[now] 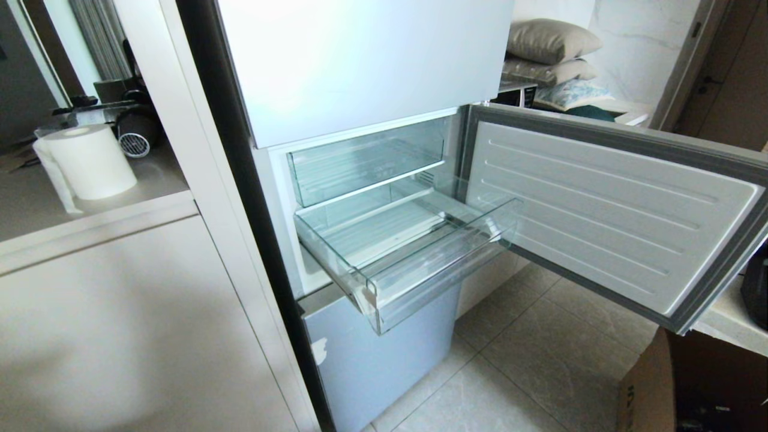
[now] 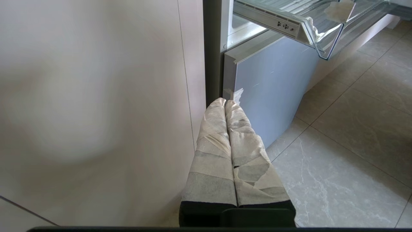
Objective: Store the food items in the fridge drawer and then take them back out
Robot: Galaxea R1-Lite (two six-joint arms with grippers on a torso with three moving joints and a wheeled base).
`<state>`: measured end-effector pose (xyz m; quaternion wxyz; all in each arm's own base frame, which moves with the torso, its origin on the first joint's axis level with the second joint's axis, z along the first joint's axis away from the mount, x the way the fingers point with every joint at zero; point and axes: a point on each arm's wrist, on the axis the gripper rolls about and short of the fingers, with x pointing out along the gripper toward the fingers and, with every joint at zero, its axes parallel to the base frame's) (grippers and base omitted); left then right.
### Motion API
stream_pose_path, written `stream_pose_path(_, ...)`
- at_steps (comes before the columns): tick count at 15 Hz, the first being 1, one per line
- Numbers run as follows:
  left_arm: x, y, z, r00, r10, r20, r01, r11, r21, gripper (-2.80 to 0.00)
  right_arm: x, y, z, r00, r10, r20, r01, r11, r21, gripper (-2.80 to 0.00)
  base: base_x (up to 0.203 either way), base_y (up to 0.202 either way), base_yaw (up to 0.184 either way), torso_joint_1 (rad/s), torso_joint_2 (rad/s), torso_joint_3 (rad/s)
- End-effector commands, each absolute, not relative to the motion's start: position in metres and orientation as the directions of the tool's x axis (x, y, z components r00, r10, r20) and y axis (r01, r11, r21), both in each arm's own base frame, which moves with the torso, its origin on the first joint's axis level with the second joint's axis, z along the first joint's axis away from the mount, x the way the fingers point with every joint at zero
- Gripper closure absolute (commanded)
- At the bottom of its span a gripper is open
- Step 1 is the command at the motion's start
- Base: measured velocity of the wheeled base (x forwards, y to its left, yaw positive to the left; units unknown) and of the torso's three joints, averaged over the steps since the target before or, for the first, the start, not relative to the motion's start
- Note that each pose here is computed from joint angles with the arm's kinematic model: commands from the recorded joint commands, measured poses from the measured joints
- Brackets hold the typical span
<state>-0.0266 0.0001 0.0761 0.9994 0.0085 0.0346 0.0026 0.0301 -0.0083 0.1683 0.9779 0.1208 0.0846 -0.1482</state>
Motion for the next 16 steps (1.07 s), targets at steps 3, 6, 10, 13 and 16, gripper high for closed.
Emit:
stream_pose_path(3, -0.026, 0.000, 0.076, 0.997, 0.006, -0.072, -0.005, 1.000, 0.017, 0.00, 0.094, -0.080, 0.180, 0.801, -0.434, -0.412, 0.565, 0.775, 0.282, 0.00, 0.000, 0.000, 0.000, 0.000, 0.00, 0.000)
stream_pose_path(6, -0.026, 0.000, 0.076, 0.997, 0.008, -0.072, -0.006, 1.000, 0.017, 0.00, 0.113, -0.121, 0.175, 0.795, -0.406, -0.450, 0.564, 0.767, 0.304, -2.80, 0.000, 0.000, 0.000, 0.000, 0.00, 0.000)
stream_pose_path(10, -0.026, 0.000, 0.076, 0.997, 0.006, -0.072, -0.005, 1.000, 0.017, 0.00, 0.139, -0.164, 0.152, 0.775, -0.403, -0.487, 0.576, 0.767, 0.282, -2.80, 0.000, 0.000, 0.000, 0.000, 0.00, 0.000)
stream_pose_path(13, -0.026, 0.000, 0.076, 0.997, 0.006, -0.072, -0.005, 1.000, 0.017, 0.00, 0.157, -0.198, 0.138, 0.727, -0.436, -0.531, 0.620, 0.750, 0.232, -2.80, 0.000, 0.000, 0.000, 0.000, 0.00, 0.000)
stream_pose_path(16, -0.026, 0.000, 0.076, 0.997, 0.006, -0.072, -0.005, 1.000, 0.017, 0.00, 0.171, -0.232, 0.129, 0.683, -0.497, -0.536, 0.658, 0.736, 0.157, -2.80, 0.000, 0.000, 0.000, 0.000, 0.00, 0.000)
